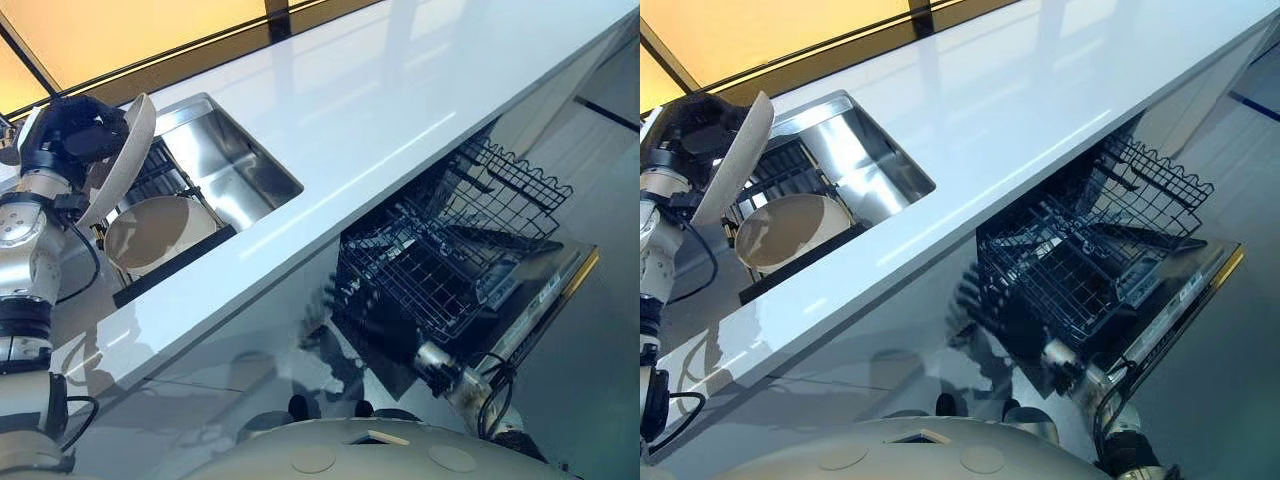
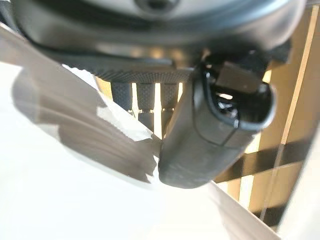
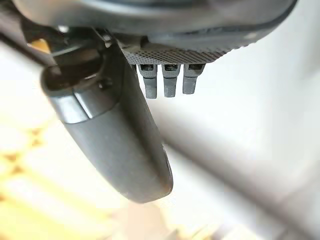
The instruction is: Pick up plates and place into dishwasher.
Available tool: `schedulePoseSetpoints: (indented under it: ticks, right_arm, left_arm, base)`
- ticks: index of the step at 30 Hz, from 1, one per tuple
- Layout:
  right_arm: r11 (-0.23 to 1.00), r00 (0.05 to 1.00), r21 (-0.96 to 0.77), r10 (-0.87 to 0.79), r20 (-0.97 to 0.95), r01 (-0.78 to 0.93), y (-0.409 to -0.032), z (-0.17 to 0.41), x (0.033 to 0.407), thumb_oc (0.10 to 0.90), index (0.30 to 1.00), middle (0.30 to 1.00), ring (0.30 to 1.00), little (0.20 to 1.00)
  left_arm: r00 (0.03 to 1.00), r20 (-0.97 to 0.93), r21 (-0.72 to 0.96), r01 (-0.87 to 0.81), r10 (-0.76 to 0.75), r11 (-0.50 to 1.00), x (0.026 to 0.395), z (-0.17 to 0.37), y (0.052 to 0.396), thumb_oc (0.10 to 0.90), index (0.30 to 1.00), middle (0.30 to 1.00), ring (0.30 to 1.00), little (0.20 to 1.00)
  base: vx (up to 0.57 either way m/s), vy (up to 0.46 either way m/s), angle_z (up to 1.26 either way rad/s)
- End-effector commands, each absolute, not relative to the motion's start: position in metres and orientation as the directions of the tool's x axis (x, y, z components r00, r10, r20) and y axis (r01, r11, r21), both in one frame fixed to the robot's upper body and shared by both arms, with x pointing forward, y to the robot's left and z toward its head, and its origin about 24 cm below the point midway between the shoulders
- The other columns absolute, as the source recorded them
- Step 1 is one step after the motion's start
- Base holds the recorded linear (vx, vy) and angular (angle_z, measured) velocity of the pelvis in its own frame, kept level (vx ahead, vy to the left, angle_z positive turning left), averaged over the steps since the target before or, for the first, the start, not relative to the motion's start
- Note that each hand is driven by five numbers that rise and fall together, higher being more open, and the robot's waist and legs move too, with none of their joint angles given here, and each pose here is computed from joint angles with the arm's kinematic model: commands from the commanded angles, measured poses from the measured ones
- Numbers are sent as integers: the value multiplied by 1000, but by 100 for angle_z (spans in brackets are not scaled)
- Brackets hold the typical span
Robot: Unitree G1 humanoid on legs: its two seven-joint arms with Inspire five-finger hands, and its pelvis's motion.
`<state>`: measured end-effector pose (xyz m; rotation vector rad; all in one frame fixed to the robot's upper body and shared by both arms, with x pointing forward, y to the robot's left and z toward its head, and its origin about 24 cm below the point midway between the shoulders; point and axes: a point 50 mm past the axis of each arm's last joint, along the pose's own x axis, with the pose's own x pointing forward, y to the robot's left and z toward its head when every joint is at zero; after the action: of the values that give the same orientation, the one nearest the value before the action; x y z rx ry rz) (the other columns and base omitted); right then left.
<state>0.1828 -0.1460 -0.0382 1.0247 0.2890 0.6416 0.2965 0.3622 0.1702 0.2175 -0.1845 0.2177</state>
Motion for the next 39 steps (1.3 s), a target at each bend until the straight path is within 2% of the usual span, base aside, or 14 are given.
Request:
schedulePoseSetpoints:
  ticks: [1,3,9,10,15,17,20,22,25,26,28,32,34,39]
  right_arm:
    - [224,827,872,483,288,-435,-148,9,213,800,900,900,900,900]
    - [198,839,885,456,297,-421,-139,23,220,800,900,900,900,900]
    - [407,880,820,418,225,-403,-144,46,229,800,900,900,900,900]
    - [511,905,767,365,217,-389,-155,54,234,800,900,900,900,900]
    - [781,929,530,171,328,-331,-189,105,246,800,900,900,900,900]
    - [887,899,368,108,424,-280,-203,128,245,800,900,900,900,900]
    - [977,819,187,-23,573,-103,-224,159,239,800,900,900,900,900]
    - [995,762,95,-34,646,-37,-232,176,236,800,900,900,900,900]
    - [999,707,-19,-22,706,50,-234,190,233,800,900,900,900,900]
    - [982,670,-121,-8,743,145,-235,199,231,800,900,900,900,900]
    - [967,652,-182,21,758,181,-237,211,233,800,900,900,900,900]
    - [975,708,-221,137,692,28,-231,214,243,800,900,900,900,900]
    - [970,727,-200,237,644,-140,-218,215,250,800,900,900,900,900]
    - [931,695,-109,334,636,-348,-191,221,259,800,900,900,900,900]
  left_arm:
    - [813,556,233,-350,171,907,289,249,362,100,300,300,300,200]
    - [796,587,246,-350,149,904,289,251,352,100,300,300,300,200]
    - [741,668,336,-379,66,862,282,257,319,100,300,300,300,200]
    - [720,692,363,-400,44,841,281,257,310,100,300,300,300,200]
    - [611,790,372,-548,54,749,274,260,292,100,300,300,300,200]
    - [562,823,343,-603,79,720,272,260,289,100,300,300,300,200]
    - [482,870,295,-681,107,670,269,258,285,100,300,300,300,200]
    - [407,905,247,-744,128,620,268,261,280,100,300,300,300,200]
    - [360,923,213,-775,138,595,268,265,276,100,300,300,300,200]
    - [327,935,194,-797,139,572,268,268,274,100,300,300,300,200]
    - [291,947,179,-827,132,533,270,273,271,100,300,300,300,200]
    - [249,962,165,-859,114,485,274,280,268,100,300,300,300,200]
    - [228,969,162,-874,93,459,278,284,264,100,300,300,300,200]
    - [180,981,130,-881,69,456,284,282,255,100,300,300,300,200]
  base:
    - [0,0,0]
    - [-4,2,-2]
    - [-10,-13,-7]
    - [-17,-36,-9]
    - [-19,-25,-5]
    - [-19,-4,-4]
    - [-15,9,-9]
    - [-47,21,-13]
    - [5,14,-18]
    - [-1,6,-19]
    - [-34,0,-12]
    - [-12,0,-11]
    - [21,-5,-10]
    - [-6,-32,-2]
